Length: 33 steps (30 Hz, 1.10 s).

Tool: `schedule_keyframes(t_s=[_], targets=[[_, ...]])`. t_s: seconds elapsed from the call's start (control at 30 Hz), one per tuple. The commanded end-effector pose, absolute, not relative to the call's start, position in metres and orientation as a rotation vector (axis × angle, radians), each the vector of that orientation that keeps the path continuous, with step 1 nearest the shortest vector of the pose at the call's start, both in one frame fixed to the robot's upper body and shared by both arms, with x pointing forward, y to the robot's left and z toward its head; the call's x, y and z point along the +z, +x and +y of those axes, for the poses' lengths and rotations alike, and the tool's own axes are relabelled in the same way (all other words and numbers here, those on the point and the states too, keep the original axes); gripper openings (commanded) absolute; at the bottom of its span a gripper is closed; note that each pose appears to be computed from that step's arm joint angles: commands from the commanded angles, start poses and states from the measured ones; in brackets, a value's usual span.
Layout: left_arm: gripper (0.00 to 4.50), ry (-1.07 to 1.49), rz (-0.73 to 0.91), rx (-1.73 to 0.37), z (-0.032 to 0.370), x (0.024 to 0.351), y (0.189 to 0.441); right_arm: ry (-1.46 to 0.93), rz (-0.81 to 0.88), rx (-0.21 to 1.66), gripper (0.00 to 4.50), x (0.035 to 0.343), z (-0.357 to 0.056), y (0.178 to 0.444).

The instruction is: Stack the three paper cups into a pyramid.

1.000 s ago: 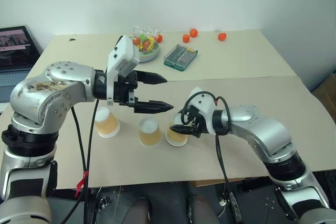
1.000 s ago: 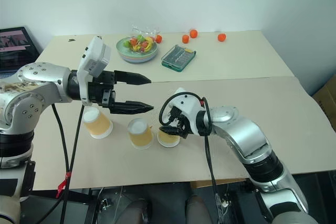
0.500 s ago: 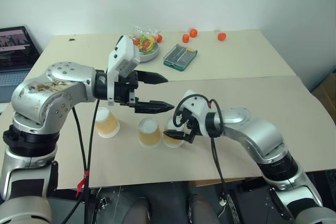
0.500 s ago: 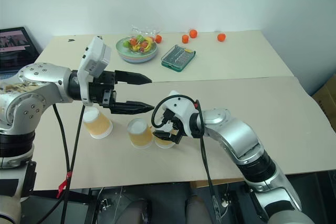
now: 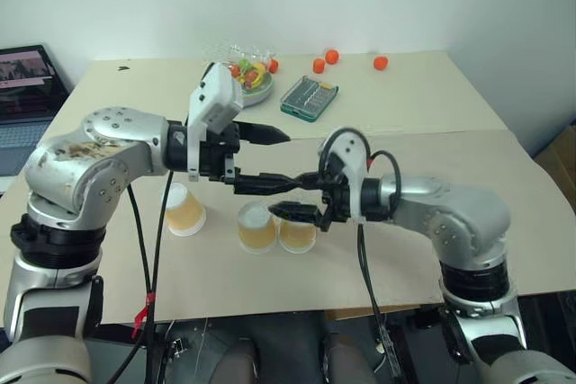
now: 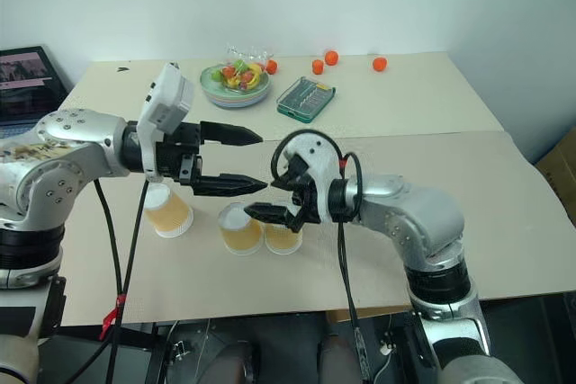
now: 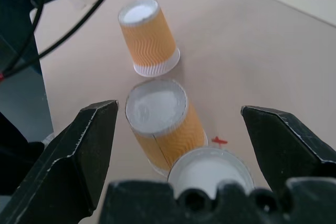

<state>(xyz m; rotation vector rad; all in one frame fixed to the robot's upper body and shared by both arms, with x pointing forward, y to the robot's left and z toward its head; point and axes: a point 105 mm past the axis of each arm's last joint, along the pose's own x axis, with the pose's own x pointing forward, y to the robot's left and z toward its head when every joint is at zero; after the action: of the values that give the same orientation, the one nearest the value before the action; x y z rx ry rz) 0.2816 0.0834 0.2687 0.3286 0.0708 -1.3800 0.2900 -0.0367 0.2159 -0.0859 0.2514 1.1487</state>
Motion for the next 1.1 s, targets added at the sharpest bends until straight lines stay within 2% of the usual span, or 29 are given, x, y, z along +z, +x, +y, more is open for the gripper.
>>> schedule_keyframes(t_s=[0.03,0.23,0.3,0.53,0.8,0.93,1.1], targets=[[4.5,0.354,0.017,-1.383,0.083,0.279,0.28,-0.067,0.152,1.148,4.39,0.247,-0.053,0.286],[4.5,0.342,0.026,-1.362,0.089,0.28,0.281,-0.256,0.11,1.023,4.39,0.255,-0.119,0.286],[4.5,0.339,0.024,-1.344,0.094,0.285,0.282,-0.322,0.11,1.015,4.39,0.254,-0.129,0.284],[4.5,0.368,0.028,-1.189,0.14,0.314,0.287,-0.436,0.108,1.085,4.39,0.262,-0.136,0.279],[4.5,0.344,0.069,-0.991,0.18,0.319,0.277,-0.463,0.128,1.127,4.39,0.25,-0.13,0.303],[4.5,0.328,0.11,-0.874,0.203,0.307,0.274,-0.455,0.109,1.165,4.39,0.25,-0.121,0.312],[4.5,0.229,0.173,-0.77,0.225,0.266,0.265,-0.465,0.117,1.195,4.39,0.243,-0.115,0.323]])
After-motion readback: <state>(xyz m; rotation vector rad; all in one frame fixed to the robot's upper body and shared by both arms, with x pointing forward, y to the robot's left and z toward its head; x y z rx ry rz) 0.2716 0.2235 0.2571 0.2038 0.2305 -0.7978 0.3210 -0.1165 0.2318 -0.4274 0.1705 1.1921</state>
